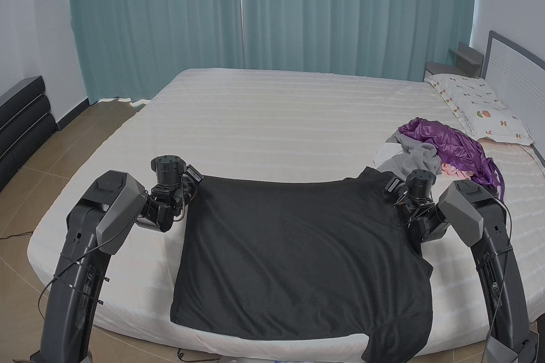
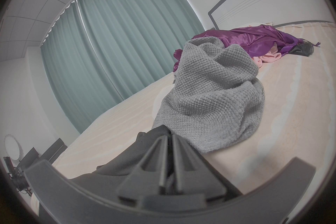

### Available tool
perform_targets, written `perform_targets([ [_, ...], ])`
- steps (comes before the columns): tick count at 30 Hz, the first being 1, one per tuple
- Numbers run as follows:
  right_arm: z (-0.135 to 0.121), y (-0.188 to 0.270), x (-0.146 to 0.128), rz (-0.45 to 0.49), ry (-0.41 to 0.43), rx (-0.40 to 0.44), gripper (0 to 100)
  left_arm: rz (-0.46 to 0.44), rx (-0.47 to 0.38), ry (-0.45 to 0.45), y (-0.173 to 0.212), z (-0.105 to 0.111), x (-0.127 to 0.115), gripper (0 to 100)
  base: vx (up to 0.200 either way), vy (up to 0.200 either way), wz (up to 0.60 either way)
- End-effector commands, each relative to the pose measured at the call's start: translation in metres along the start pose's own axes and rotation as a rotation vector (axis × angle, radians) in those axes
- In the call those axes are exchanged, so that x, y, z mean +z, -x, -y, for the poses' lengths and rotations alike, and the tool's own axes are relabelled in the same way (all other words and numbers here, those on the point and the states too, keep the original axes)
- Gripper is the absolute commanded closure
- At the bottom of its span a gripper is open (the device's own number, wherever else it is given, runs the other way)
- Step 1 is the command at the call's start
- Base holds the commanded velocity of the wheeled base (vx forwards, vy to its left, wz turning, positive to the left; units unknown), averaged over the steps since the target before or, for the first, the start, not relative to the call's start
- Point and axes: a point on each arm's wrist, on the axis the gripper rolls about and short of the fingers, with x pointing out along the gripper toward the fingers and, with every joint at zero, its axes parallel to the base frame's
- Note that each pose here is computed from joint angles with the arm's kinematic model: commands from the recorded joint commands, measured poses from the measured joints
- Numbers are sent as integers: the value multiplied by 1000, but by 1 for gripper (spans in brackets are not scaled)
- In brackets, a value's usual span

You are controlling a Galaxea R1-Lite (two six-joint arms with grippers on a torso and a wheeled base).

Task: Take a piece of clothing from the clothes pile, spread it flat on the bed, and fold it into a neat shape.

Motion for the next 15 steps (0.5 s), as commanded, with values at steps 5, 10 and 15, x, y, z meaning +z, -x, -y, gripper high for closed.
perform_targets([
  [5, 0, 0, -1, 0, -1, 1, 0, -6, 3, -8, -1, -2, -2, 100, 0, 0, 0],
  [10, 1, 3, -1, -5, 1, -1, 0, -11, 5, -11, -2, -2, -3, 0, 0, 0, 0],
  [15, -3, 4, 9, 20, -9, 10, 0, -8, 5, -11, -2, -1, -2, 0, 0, 0, 0],
])
